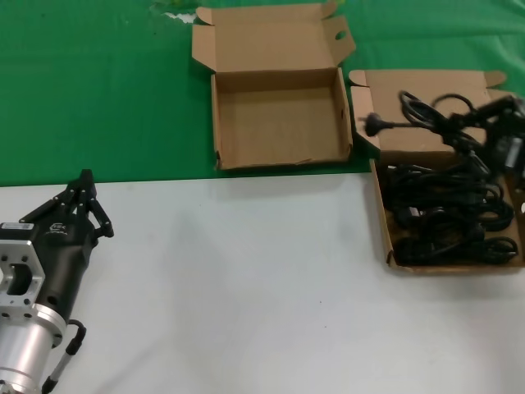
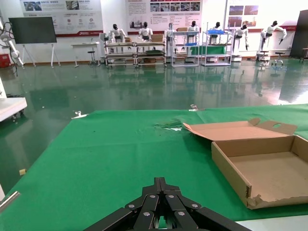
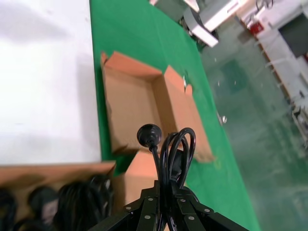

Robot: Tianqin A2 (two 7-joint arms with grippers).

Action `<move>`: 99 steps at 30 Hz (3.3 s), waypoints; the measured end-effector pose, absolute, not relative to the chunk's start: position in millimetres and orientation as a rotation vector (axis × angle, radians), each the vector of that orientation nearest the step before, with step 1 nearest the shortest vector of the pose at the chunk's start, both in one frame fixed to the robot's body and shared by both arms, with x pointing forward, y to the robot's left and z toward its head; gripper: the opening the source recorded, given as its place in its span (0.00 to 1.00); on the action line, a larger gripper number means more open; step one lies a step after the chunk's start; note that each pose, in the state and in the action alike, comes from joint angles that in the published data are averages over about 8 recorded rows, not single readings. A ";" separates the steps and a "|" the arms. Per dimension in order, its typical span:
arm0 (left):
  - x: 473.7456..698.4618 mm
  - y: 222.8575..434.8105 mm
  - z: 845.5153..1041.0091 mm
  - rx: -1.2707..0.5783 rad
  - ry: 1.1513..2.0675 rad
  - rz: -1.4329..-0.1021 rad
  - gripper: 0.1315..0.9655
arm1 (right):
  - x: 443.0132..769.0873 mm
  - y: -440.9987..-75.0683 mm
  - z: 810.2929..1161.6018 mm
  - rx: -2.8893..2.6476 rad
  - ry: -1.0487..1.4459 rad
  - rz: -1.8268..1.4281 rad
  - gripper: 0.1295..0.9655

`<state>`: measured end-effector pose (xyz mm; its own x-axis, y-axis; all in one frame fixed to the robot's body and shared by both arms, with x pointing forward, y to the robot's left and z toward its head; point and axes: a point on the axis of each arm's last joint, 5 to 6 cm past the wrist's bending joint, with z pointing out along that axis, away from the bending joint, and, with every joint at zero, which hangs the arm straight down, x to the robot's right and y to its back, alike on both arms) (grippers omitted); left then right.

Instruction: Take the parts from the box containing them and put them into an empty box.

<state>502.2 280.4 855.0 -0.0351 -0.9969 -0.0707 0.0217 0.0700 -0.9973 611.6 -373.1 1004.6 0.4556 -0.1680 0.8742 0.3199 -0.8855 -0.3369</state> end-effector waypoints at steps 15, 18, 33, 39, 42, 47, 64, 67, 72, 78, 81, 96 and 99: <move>502.2 280.4 855.0 -1.125 1.253 -1.193 0.01 | 649.2 -304.8 1006.2 -2.163 -0.327 -1.453 0.04; 502.2 280.4 855.0 -1.125 1.253 -1.193 0.01 | 656.8 -293.0 1004.5 -2.149 -0.348 -1.452 0.04; 502.2 280.4 855.0 -1.125 1.253 -1.193 0.01 | 703.8 -242.4 985.1 -2.121 -0.402 -1.446 0.04; 502.2 280.4 855.0 -1.125 1.253 -1.193 0.01 | 721.5 -222.5 973.7 -2.119 -0.426 -1.450 0.04; 502.2 280.4 855.0 -1.125 1.253 -1.193 0.01 | 729.3 -213.9 968.0 -2.121 -0.436 -1.451 0.04; 502.2 280.4 855.0 -1.125 1.253 -1.193 0.01 | 742.8 -203.3 959.1 -2.129 -0.441 -1.463 0.04; 502.2 280.4 855.0 -1.125 1.253 -1.193 0.01 | 756.5 -184.7 935.0 -2.186 -0.396 -1.509 0.04; 502.2 280.4 855.0 -1.125 1.253 -1.193 0.01 | 756.4 -184.3 933.6 -2.190 -0.388 -1.513 0.07; 502.2 280.4 855.0 -1.125 1.253 -1.193 0.01 | 756.4 -184.4 932.7 -2.189 -0.379 -1.521 0.11; 502.2 280.4 855.0 -1.125 1.253 -1.193 0.01 | 756.8 -185.3 934.6 -2.170 -0.361 -1.526 0.20; 502.2 280.4 855.0 -1.125 1.253 -1.193 0.01 | 757.4 -187.2 937.5 -2.147 -0.338 -1.527 0.25; 502.2 280.4 855.0 -1.125 1.253 -1.193 0.01 | 738.9 -224.8 965.6 -1.998 -0.209 -1.613 0.63; 502.2 280.4 855.0 -1.125 1.253 -1.193 0.01 | 728.2 -232.1 970.1 -1.978 -0.187 -1.621 0.72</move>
<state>502.2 280.4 855.0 -0.0351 -0.9969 -0.0707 0.0217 0.0700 -0.9973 728.2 -232.1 970.1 0.2556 -0.2412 0.9362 0.4485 -0.8283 -0.3359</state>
